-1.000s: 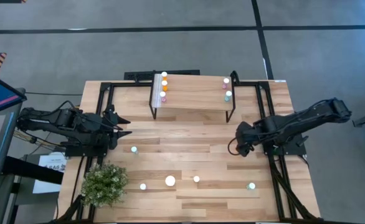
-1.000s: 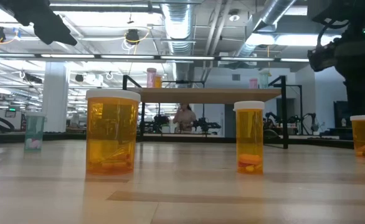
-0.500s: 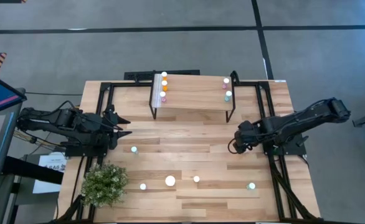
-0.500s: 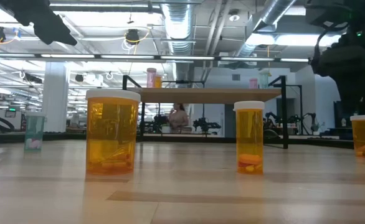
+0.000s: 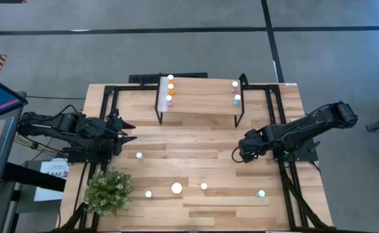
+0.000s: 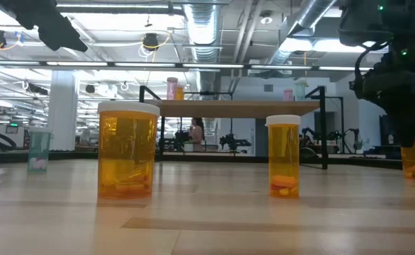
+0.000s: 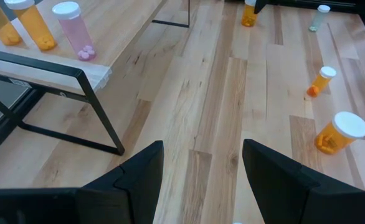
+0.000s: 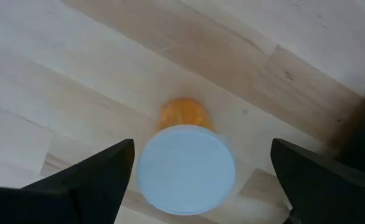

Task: Pick and place medicine bottles onto shelf by color
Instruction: Put the top large orange pill bottle on the shelf

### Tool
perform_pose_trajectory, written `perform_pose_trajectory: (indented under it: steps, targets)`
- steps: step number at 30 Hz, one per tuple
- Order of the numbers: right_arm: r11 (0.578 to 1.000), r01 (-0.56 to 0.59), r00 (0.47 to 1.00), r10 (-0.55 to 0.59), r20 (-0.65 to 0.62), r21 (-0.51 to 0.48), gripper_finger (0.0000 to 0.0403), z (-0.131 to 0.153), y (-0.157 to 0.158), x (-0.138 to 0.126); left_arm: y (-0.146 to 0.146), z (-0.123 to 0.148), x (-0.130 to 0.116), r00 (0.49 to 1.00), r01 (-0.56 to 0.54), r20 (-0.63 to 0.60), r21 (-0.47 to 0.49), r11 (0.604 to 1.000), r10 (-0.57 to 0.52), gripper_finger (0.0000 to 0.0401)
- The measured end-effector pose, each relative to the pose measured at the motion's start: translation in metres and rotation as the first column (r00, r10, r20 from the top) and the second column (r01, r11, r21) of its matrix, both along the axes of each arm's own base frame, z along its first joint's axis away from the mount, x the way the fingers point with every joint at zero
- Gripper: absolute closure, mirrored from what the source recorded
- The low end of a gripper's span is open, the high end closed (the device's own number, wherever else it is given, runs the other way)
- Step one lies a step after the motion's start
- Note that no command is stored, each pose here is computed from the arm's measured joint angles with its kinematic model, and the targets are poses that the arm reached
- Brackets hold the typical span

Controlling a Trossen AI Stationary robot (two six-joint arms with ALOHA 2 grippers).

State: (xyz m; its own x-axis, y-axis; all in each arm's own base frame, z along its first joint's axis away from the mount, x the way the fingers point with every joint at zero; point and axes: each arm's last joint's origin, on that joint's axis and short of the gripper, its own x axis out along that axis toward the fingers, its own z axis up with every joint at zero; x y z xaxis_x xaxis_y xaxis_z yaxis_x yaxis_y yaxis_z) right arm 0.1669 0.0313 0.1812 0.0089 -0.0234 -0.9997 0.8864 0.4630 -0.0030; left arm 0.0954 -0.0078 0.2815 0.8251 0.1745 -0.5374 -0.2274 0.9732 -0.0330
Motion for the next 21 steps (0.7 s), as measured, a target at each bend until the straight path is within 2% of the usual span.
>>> perform_pose_trajectory:
  steps: [8, 21]
  targets:
    - [1.0, -0.004, 1.0, 0.004, 0.015, 0.003, 0.0022, -0.0001, 0.0003, 0.0016, 0.0, 0.0, 0.0, 1.0, -0.001, 0.001, 0.001, 1.0, 0.001, 0.0195]
    - [1.0, -0.004, 1.0, 0.004, 0.02, 0.003, 0.0115, -0.0001, 0.0004, 0.0021, 0.0001, 0.0, 0.0, 1.0, -0.002, 0.0, 0.001, 1.0, 0.002, 0.0195]
